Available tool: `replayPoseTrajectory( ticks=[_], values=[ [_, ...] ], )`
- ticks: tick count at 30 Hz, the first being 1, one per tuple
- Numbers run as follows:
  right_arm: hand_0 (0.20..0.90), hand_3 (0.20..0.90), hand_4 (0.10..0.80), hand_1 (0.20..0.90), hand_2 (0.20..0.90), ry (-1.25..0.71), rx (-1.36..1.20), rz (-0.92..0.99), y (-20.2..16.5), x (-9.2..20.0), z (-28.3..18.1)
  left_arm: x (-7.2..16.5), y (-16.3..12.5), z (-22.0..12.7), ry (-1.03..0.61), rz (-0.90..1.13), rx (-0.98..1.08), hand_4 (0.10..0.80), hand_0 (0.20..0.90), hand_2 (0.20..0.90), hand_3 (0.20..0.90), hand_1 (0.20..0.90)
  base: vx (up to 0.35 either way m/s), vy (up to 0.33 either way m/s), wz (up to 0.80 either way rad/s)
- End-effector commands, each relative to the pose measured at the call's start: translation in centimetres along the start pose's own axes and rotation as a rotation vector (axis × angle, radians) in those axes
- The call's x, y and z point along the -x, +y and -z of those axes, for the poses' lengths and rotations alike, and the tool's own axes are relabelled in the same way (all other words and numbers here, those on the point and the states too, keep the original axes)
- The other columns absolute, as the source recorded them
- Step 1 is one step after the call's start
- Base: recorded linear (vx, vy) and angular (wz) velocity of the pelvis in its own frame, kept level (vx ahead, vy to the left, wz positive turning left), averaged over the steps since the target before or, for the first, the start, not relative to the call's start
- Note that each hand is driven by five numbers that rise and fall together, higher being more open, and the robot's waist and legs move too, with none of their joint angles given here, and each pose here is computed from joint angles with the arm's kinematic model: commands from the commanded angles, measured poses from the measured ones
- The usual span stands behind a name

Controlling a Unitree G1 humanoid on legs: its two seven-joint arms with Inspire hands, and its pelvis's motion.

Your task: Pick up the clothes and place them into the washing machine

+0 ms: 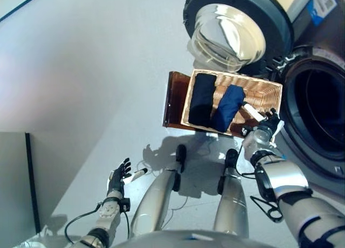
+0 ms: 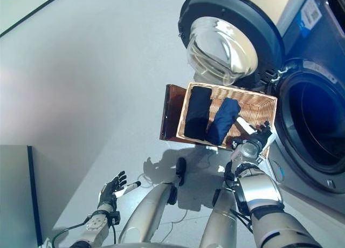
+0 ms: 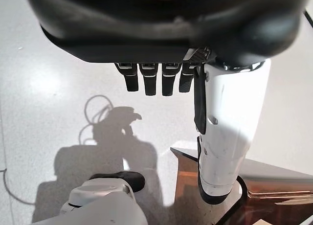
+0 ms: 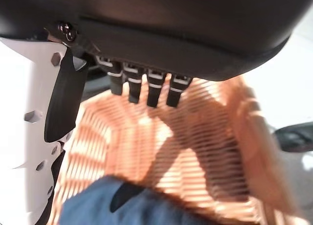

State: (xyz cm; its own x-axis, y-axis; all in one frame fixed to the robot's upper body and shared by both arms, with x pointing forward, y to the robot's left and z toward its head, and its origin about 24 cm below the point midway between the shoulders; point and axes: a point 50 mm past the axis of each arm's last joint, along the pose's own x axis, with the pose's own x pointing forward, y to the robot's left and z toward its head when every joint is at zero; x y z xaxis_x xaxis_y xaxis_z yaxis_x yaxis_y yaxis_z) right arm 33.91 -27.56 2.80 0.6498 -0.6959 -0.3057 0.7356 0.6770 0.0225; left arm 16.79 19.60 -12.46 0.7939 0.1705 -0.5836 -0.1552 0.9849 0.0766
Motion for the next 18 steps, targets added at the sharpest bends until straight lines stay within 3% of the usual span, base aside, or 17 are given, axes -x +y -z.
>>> replayPoseTrajectory(
  ticks=[1,18],
  values=[
    [0.9,0.9,0.8,0.9,0.9,-0.181,0.015,-0.004,0.6,-0.9,-6.0,-0.6,3.9,-1.7,-0.061,-0.143,-0.017,0.8,0.9,0.9,0.9,0.9,0.061,0.033,0.13],
    [0.9,0.9,0.8,0.9,0.9,-0.198,0.153,0.113,2.4,-0.1,-8.2,-1.5,3.4,-5.5,-0.211,-0.146,-0.035,0.8,0.9,0.9,0.9,0.9,0.031,-0.002,0.19]
  ],
)
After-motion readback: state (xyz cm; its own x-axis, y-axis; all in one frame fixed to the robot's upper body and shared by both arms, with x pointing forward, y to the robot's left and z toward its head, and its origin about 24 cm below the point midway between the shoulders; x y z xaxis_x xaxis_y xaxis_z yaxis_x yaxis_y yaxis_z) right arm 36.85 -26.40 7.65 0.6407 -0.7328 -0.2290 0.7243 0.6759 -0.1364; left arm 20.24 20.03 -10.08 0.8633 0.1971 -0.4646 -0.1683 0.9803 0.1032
